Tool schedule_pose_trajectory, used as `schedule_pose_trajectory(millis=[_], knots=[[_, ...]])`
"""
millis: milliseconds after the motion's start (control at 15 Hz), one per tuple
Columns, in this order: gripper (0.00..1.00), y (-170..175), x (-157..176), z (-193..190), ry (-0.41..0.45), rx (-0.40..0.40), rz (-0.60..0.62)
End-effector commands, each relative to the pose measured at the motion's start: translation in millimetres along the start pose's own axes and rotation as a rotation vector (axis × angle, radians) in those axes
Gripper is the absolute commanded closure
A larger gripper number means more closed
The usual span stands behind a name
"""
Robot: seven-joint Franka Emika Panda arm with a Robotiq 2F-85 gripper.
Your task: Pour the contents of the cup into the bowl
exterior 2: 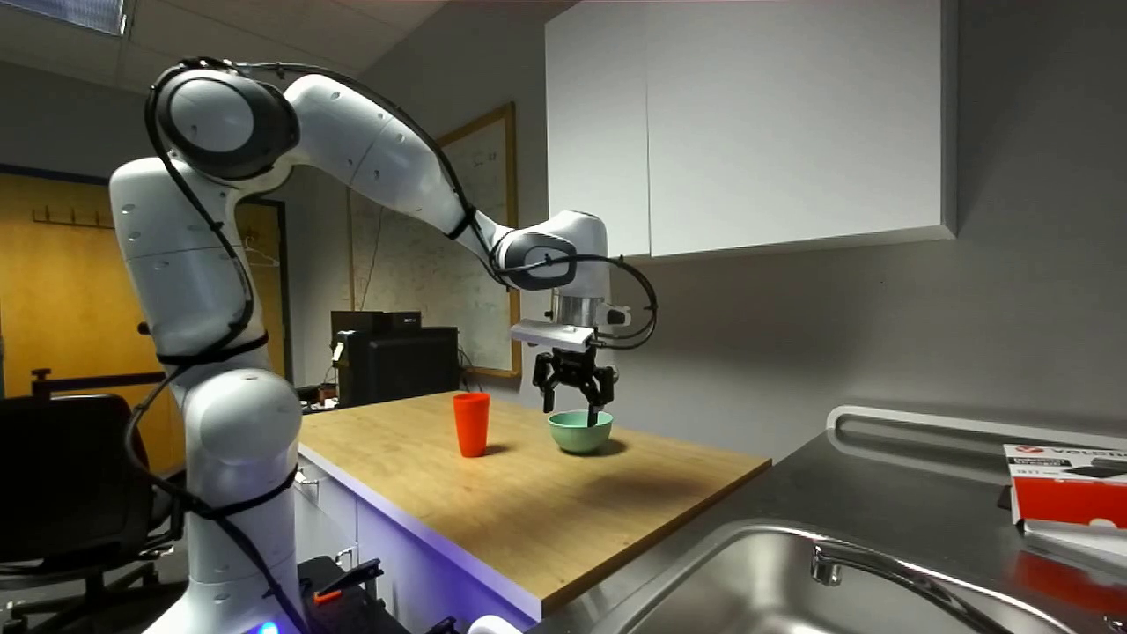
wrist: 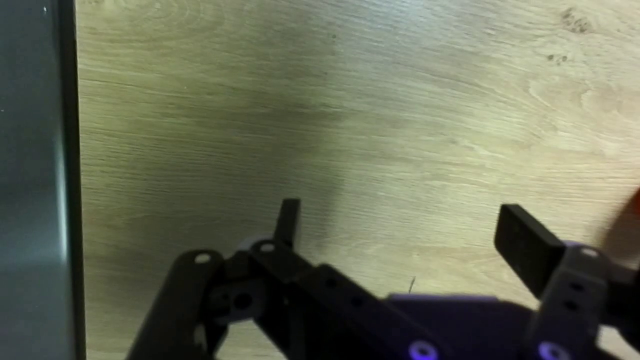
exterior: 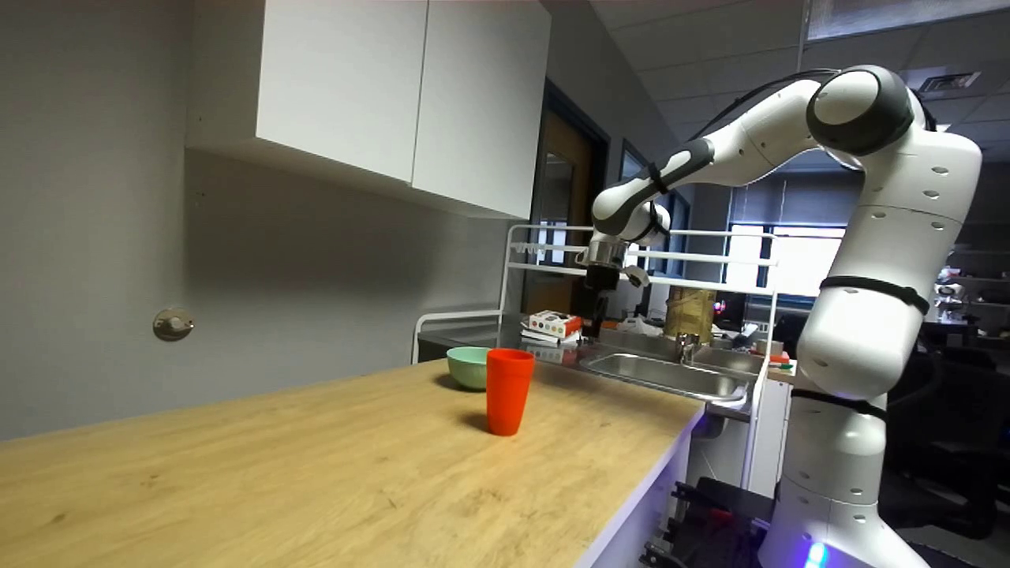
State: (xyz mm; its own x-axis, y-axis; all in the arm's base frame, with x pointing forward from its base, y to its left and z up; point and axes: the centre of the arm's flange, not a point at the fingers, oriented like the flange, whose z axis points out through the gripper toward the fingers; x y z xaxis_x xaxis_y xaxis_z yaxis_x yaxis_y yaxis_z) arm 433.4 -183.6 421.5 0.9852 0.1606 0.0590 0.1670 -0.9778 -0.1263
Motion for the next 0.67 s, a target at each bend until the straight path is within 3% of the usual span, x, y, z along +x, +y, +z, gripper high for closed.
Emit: schedule_pose_trajectory(millis=[0, 333, 600], knots=[[0.0, 0.0, 0.0, 0.0, 0.0, 0.0, 0.0], [0.0, -1.8, 3.1, -1.4, 0.002, 0.005, 0.0], [0.0, -23.3, 15.5, 1.0, 0.005, -0.01, -0.035]])
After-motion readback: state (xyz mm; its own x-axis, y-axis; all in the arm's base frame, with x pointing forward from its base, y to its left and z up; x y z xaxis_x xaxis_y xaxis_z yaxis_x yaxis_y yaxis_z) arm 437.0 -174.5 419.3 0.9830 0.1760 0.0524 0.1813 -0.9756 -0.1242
